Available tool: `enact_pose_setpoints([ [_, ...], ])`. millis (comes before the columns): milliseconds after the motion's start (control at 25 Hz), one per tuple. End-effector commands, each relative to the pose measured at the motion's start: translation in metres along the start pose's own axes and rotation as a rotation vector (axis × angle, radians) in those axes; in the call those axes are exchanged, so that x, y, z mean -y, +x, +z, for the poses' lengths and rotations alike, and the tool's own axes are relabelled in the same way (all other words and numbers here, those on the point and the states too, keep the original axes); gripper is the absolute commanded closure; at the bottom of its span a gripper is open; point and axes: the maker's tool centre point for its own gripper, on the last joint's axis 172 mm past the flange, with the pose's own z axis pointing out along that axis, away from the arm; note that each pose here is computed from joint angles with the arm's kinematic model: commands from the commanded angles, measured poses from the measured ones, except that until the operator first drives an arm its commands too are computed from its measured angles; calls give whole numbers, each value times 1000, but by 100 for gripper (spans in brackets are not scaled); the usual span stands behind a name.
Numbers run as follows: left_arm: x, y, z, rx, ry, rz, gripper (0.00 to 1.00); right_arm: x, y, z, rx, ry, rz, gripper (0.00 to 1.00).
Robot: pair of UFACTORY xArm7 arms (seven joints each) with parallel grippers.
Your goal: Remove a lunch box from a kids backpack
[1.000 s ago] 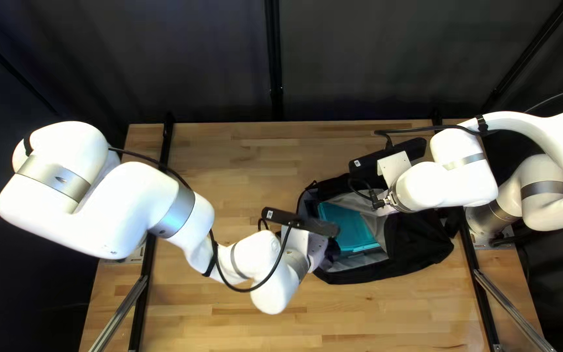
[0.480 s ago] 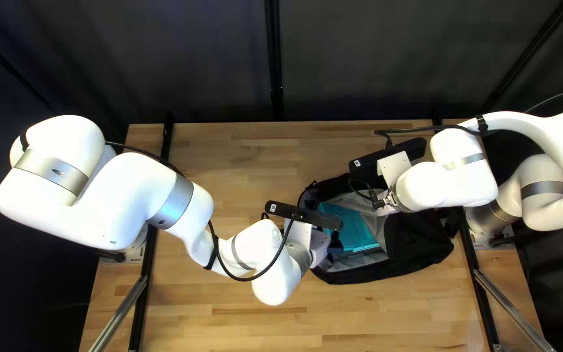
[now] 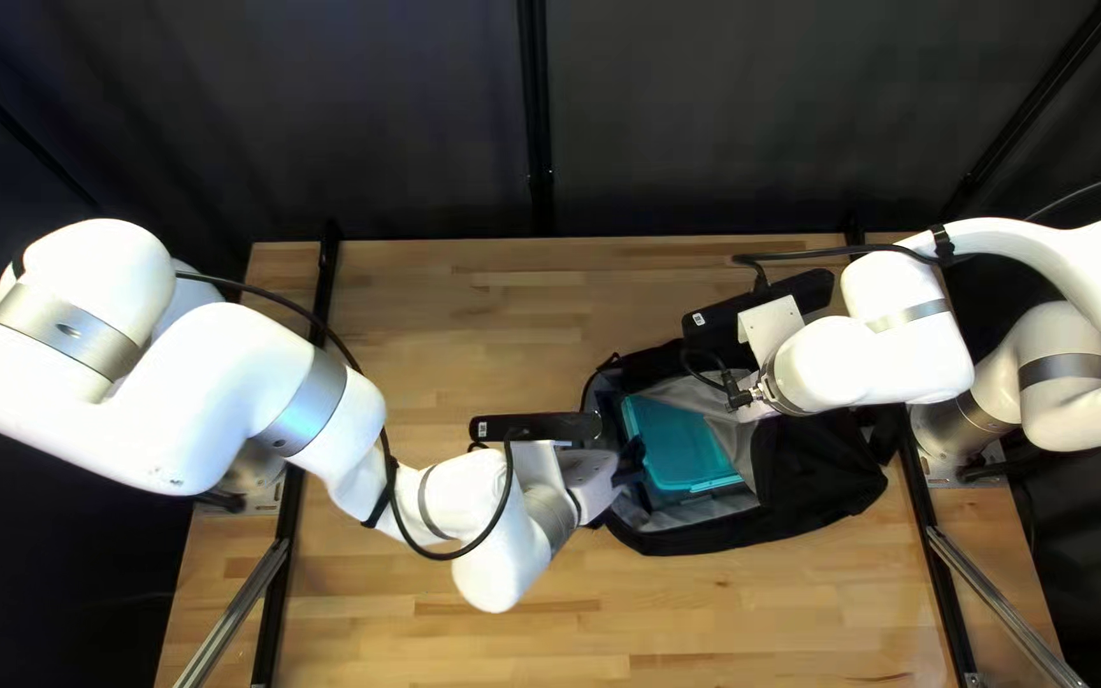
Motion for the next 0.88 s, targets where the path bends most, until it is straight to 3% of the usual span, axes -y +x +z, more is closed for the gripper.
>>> enact_pose_setpoints([
  [40,-15,0,10,-14,-25,-53,0,0,0,0,0,0,0,100],
  [200,-9,-1,18,-19,-22,-128,0,0,0,0,0,0,0,100],
  [880,-9,-1,18,-19,-22,-128,0,0,0,0,0,0,0,100],
])
